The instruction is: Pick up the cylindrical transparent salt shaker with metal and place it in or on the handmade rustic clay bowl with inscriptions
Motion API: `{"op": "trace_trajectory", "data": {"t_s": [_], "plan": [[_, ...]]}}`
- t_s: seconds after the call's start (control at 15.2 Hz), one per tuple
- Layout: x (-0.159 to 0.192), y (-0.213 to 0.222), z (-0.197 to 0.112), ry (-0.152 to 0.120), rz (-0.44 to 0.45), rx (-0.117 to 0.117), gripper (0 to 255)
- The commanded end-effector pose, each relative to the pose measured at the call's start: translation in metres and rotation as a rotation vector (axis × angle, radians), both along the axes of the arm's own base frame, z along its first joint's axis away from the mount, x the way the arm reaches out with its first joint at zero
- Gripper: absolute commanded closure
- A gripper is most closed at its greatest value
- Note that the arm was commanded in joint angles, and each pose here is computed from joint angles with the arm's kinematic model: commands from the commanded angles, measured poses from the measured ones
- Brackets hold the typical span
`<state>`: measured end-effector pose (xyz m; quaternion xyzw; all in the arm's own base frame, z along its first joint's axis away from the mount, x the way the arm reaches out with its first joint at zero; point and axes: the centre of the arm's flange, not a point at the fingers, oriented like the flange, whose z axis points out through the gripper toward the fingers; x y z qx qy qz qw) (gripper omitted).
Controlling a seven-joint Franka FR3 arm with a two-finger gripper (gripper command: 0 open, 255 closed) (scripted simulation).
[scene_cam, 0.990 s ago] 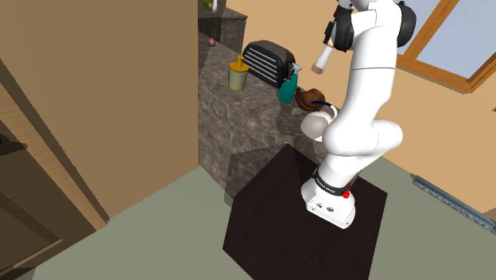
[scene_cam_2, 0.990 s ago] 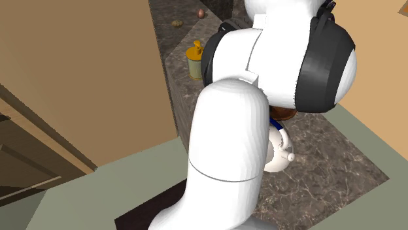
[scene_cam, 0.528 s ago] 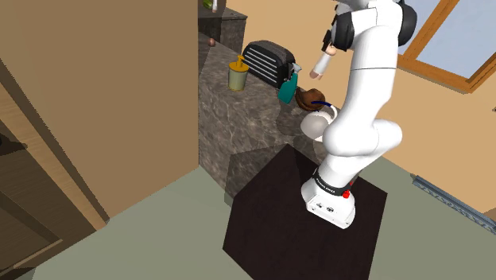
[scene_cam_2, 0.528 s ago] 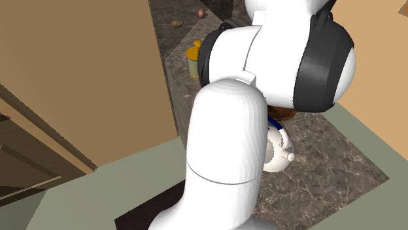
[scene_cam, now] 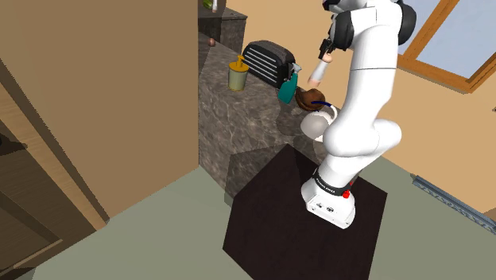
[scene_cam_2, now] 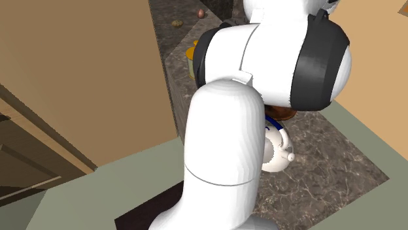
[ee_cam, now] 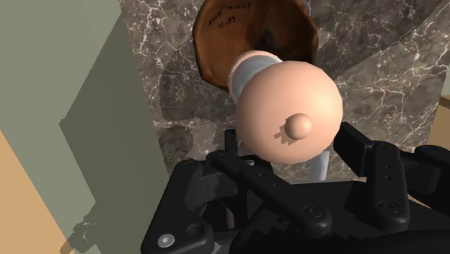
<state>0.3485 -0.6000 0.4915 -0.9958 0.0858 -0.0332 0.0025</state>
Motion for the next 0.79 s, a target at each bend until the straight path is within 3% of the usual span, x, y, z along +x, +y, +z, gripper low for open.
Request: {"op": "trace_trajectory", "data": {"t_s": [0.0, 0.73], "plan": [[0.000, 0.000, -0.009, 0.000, 0.000, -0.001, 255], [0.000, 0.000, -0.061, 0.000, 0.000, -0.001, 255]]}}
